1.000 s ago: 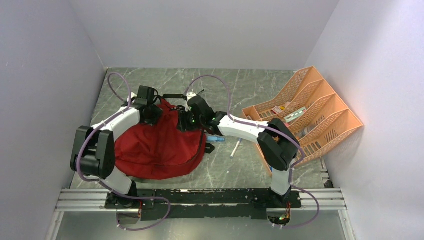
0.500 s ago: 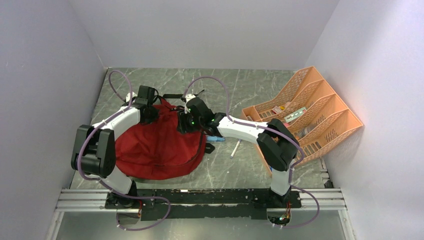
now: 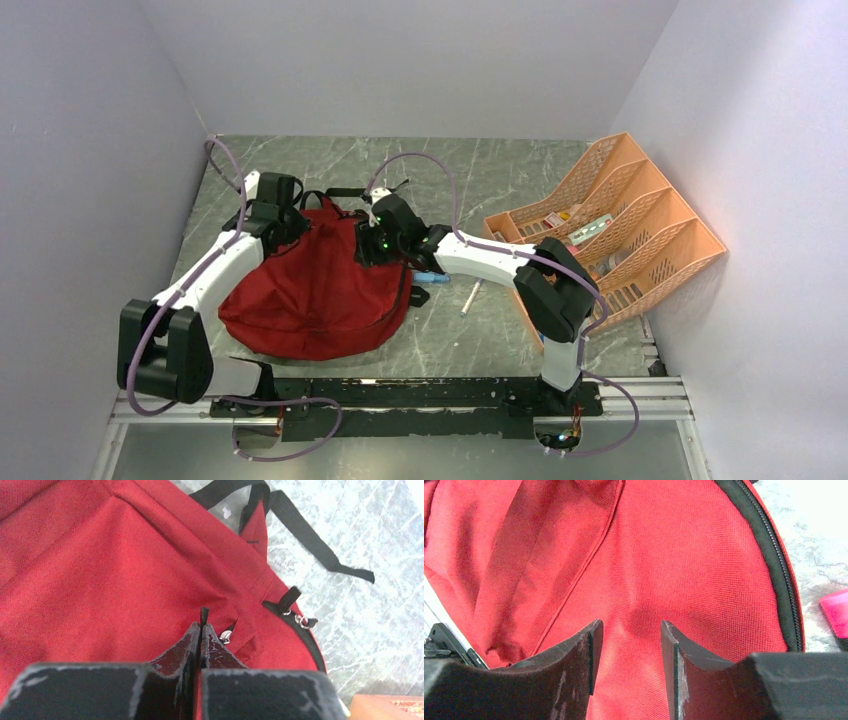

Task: Pack the student bag
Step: Unzip the student bag at the center of the board.

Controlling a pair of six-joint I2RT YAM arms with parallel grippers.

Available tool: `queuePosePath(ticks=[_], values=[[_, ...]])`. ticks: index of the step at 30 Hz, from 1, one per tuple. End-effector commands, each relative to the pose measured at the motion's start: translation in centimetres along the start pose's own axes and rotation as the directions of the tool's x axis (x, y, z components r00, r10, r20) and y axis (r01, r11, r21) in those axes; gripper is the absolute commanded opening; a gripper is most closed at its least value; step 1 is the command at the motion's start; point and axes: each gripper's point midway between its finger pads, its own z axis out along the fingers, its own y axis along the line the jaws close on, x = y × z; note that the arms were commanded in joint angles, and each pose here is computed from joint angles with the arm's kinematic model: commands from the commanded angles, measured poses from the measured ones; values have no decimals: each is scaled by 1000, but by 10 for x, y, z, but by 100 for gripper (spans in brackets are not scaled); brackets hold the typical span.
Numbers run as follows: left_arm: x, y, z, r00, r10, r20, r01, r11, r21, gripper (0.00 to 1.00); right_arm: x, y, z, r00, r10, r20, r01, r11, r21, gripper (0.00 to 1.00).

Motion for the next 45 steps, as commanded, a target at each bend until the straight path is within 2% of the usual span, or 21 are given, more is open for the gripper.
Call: queuePosePath(ticks=[1, 8, 15, 20, 24, 26, 30, 35, 41, 45], values=[[6, 16, -12, 999, 47, -13, -47, 999, 7, 5, -21, 8, 0, 999, -17, 50, 18, 1000, -4, 51], [23, 31, -22, 996, 73, -51, -71, 997, 28, 5, -47, 27, 7, 991, -90, 102, 99, 991, -91, 59], [35, 48, -36, 992, 105, -75, -103, 994, 30, 5, -64, 46, 21, 921, -341, 190, 378, 902, -210, 61], [39, 59, -46, 991, 113, -76, -111, 993, 31, 5, -68, 50, 24, 790, -510, 341, 592, 779, -206, 56], [44, 65, -53, 990, 118, -84, -115, 993, 35, 5, -74, 55, 19, 652, -584, 483, 730, 655, -193, 52], [46, 68, -57, 989, 118, -89, -115, 993, 38, 5, -76, 56, 20, 615, -590, 523, 761, 617, -198, 53], [55, 77, -65, 987, 119, -108, -114, 992, 48, 5, -75, 56, 36, 630, -588, 508, 767, 574, -287, 53], [62, 92, -78, 987, 110, -120, -107, 994, 33, 5, -72, 56, 57, 651, -587, 481, 756, 560, -340, 53], [67, 92, -91, 983, 91, -158, -86, 996, 40, 5, -63, 56, 73, 677, -586, 444, 736, 545, -403, 45], [66, 95, -99, 982, 63, -177, -63, 998, 7, 5, -58, 54, 79, 687, -589, 427, 727, 538, -427, 35]])
